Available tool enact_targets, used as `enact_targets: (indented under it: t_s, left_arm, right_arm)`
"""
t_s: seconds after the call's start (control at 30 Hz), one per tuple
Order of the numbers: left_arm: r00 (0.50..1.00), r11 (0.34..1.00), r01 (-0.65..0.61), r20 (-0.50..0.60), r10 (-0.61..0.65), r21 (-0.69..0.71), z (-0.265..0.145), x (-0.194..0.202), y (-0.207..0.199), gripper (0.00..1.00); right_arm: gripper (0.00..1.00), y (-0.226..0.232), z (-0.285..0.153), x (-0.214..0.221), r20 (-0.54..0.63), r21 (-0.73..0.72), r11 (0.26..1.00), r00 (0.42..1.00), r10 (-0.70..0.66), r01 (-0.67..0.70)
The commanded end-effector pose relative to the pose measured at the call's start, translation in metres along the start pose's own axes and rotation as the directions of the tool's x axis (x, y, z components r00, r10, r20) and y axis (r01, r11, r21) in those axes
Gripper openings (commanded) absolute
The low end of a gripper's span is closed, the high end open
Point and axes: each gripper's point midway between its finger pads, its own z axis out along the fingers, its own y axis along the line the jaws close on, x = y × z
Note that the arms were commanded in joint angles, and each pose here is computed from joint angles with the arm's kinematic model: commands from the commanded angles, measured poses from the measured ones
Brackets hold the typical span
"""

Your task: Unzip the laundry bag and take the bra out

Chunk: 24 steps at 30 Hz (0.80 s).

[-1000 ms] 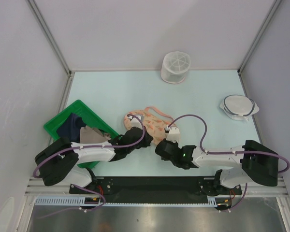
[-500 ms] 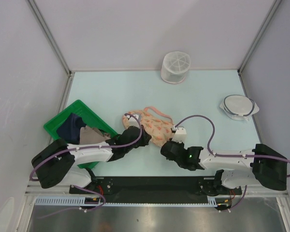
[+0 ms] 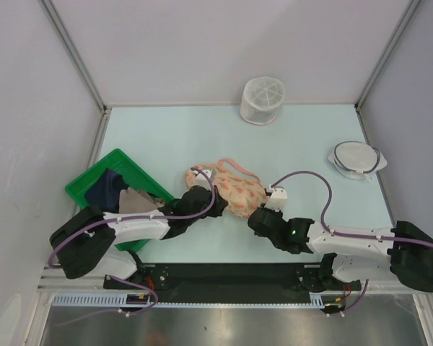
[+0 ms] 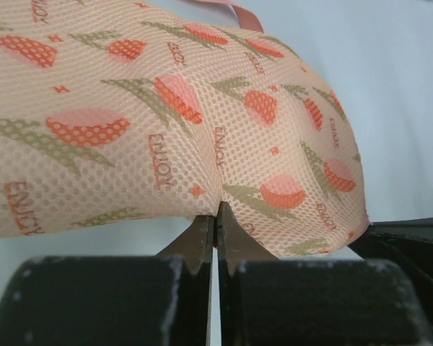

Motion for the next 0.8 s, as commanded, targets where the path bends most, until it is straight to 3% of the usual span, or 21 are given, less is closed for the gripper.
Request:
enact_targets:
  t_s: [0.0,0.2,0.33,0.43,0.47,0.57,0.77]
  left_arm:
    - [0.989,0.988,-0.136,0.076,0.13,0.079,0.016,-0.03,-0.021,0.0]
    - [0.967,0.96,-0.251,0.082,0.243,0.125,0.039,-0.045,-0.037,0.0]
    - [0.969,0.967,-0.241,0.076,0.235,0.084,0.037,-0.054,-0.03,0.05]
    - [0.978,0.979,-0.205,0.053,0.203,0.023,0.026,-0.053,-0.018,0.29]
    - [0.982,0.983,-0.183,0.046,0.182,0.006,0.023,-0.053,-0.015,0.47]
    - [0.992,0.993,-0.121,0.03,0.121,0.008,0.003,-0.046,-0.012,0.83]
    - [1.0,0.999,0.024,-0.011,-0.024,0.025,-0.027,-0.015,-0.001,0.88]
  right_arm:
    - [0.0,-0.018,-0.007,-0.005,0.031,0.055,0.998,0.999,-0.027,0.026]
    - [0.0,0.001,-0.019,-0.007,0.042,-0.008,1.0,0.999,-0.027,0.028]
    - [0.0,0.018,-0.016,0.001,0.018,-0.057,0.998,0.999,-0.03,0.031]
    - [0.0,0.032,-0.01,0.005,0.005,-0.091,0.995,0.999,-0.035,0.035]
    - [0.0,0.041,-0.008,0.003,0.011,-0.116,0.993,1.0,-0.026,0.027]
    - [0.0,0.057,-0.003,0.005,0.004,-0.151,0.987,0.998,-0.055,0.055]
    - [0.0,0.087,0.007,0.001,0.008,-0.18,0.978,0.994,-0.11,0.11]
